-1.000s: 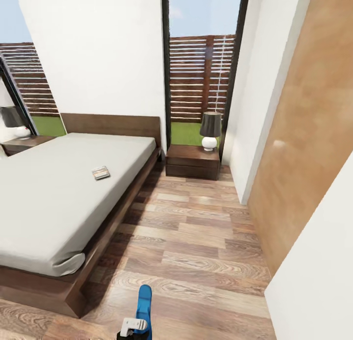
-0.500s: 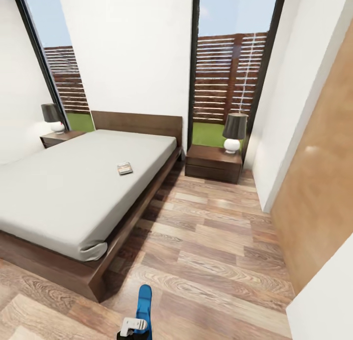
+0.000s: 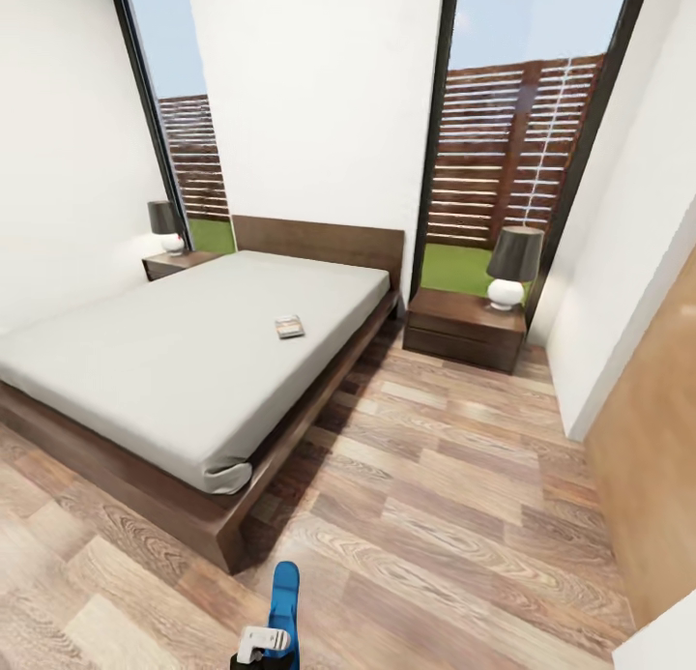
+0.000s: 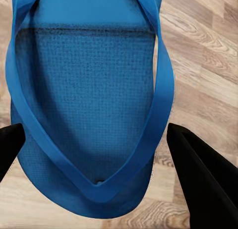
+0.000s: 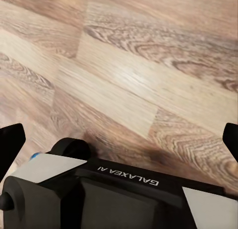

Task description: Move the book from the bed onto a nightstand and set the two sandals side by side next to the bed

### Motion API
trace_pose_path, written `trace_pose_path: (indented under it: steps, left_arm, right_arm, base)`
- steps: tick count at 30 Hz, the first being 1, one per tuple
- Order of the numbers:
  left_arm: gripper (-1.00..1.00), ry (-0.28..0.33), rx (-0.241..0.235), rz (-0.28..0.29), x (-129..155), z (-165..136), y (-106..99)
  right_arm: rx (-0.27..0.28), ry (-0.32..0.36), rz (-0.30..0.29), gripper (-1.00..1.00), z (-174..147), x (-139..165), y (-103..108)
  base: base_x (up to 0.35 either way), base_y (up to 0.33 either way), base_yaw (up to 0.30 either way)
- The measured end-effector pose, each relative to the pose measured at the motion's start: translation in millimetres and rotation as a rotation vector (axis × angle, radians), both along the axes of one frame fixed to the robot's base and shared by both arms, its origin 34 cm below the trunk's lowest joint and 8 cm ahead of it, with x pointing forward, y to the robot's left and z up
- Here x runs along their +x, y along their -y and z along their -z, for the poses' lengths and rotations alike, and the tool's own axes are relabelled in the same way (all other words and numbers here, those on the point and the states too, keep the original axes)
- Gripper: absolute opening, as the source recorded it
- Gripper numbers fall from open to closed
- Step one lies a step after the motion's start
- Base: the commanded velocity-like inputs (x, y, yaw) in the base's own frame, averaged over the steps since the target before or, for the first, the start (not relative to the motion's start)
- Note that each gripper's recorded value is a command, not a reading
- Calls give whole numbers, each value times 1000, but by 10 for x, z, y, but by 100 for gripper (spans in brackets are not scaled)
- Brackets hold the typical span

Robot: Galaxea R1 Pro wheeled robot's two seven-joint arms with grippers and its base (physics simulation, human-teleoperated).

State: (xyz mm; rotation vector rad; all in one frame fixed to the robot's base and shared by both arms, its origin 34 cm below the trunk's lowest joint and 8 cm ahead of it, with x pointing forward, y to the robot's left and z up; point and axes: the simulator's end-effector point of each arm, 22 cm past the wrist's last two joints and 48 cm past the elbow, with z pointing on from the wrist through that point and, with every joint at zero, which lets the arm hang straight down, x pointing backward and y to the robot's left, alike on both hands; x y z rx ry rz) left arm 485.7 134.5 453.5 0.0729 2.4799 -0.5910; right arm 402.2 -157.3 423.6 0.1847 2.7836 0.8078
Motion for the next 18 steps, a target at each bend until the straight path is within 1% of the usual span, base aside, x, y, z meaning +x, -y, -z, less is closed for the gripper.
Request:
trace_pose_path:
  steps: [18]
  left_arm:
    - [-100,0,0,0,-1,1,0]
  right_arm:
    - [-1,0,0,100,1,-1,3]
  base:
    - [0,0,290]
